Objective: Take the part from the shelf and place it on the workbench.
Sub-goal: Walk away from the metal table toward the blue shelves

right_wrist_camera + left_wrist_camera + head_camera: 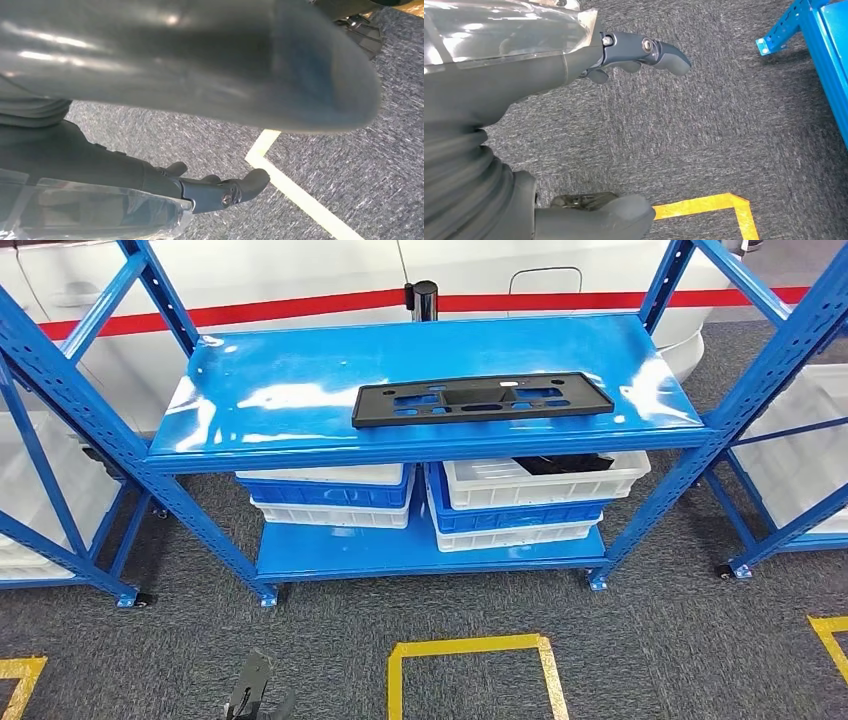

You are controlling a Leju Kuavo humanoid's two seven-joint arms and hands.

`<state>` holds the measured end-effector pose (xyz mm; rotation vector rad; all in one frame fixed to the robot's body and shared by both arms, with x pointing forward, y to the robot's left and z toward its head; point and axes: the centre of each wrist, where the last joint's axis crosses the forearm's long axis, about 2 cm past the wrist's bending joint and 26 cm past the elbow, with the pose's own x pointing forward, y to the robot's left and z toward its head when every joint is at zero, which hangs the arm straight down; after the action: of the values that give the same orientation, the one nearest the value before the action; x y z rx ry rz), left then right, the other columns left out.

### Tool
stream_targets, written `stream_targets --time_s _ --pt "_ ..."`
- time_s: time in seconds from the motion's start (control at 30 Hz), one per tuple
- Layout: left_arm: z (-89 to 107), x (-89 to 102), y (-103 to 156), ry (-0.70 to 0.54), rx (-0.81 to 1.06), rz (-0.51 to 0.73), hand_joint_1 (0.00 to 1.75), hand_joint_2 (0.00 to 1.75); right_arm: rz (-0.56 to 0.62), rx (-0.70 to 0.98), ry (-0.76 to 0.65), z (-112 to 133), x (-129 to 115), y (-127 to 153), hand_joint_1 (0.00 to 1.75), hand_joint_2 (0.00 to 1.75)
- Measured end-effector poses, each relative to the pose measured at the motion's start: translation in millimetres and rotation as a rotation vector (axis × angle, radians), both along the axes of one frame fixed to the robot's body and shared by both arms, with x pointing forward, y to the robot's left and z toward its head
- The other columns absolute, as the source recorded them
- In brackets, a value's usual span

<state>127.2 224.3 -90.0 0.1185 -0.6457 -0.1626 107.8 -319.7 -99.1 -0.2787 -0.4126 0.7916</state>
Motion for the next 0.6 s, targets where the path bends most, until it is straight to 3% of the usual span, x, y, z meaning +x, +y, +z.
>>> stream_targets --time_s 0.2,0.33,0.6 --pt "-0.5 -1.1 1.5 0.002 -0.003 0.016 0.0 1.75 0.005 -0.007 0.004 0.2 1.4 3.9 0.0 0.0" --pt "-1.2 -2.9 2.7 0.008 -0.017 0.026 0.0 1.75 -0.02 -0.041 0.015 0.6 3.3 6.8 0.0 1.75" --pt "-1.8 -4.7 3.0 0.016 -0.024 0.034 0.0 1.75 -0.036 -0.022 0.051 0.6 4.1 8.2 0.0 1.75"
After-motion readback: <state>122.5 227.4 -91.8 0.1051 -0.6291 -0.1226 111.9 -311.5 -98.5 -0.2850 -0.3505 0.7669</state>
